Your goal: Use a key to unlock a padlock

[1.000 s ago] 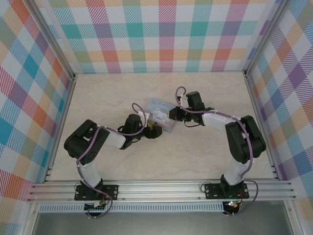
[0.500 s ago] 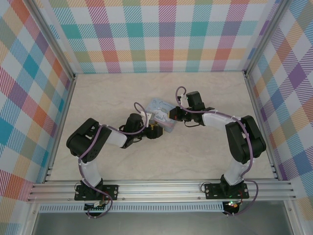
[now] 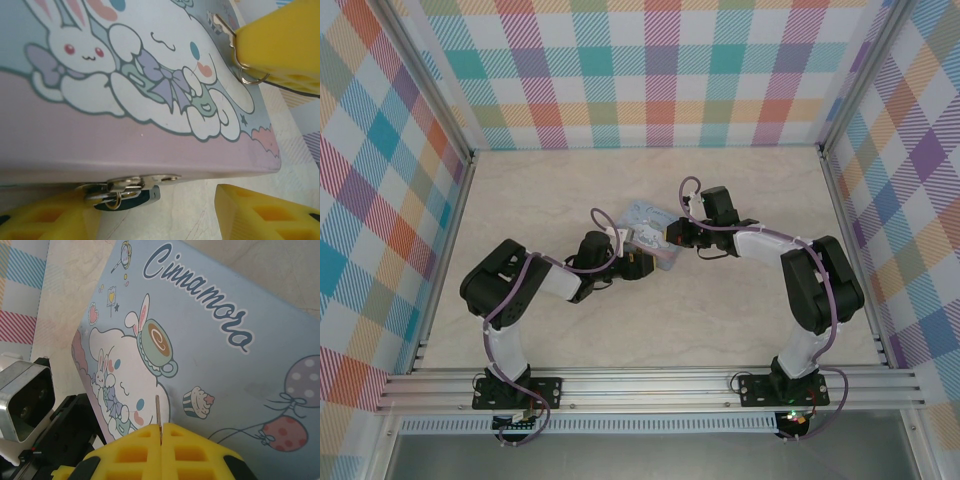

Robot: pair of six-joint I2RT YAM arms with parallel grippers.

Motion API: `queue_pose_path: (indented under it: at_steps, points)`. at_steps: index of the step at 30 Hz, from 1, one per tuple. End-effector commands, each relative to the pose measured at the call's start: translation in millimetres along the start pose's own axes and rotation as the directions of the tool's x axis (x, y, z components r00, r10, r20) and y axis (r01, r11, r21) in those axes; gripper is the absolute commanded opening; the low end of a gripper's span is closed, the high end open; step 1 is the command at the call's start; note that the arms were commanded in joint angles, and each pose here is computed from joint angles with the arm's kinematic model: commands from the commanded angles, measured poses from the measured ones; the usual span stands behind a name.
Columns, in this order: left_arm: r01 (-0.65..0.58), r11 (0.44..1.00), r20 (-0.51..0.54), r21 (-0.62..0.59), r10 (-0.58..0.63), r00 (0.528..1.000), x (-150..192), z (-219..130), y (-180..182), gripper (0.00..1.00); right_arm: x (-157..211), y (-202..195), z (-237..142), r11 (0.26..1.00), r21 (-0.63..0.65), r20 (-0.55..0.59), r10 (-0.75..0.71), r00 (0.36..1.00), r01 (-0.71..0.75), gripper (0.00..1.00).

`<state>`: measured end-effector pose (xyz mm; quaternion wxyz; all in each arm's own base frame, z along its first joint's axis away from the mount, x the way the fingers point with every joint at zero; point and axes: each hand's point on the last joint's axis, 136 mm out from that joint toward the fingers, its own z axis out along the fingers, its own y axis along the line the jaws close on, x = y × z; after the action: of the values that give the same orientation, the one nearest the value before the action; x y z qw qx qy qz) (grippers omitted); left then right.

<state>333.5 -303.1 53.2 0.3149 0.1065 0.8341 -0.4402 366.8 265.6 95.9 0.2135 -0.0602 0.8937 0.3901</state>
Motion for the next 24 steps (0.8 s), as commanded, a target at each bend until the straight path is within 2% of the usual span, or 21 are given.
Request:
queue_pose_path:
  at_steps: [1,16,24]
  points:
    - [0.003,0.998,0.052,0.068,-0.006,0.999,-13.7,4.3,-15.0,0.61,31.3,-23.7,3.7,0.995,0.079,-0.093,0.069,0.993,-0.061,0.03]
    - [0.049,0.996,0.069,0.081,-0.055,0.996,-13.5,-6.3,-20.2,0.59,32.9,-25.2,3.8,0.995,0.081,-0.094,0.072,0.993,-0.065,0.04]
    - [0.057,0.995,0.079,0.084,-0.063,0.995,-12.7,-10.6,-22.5,0.55,32.9,-24.8,4.0,0.995,0.08,-0.092,0.071,0.993,-0.064,0.04]
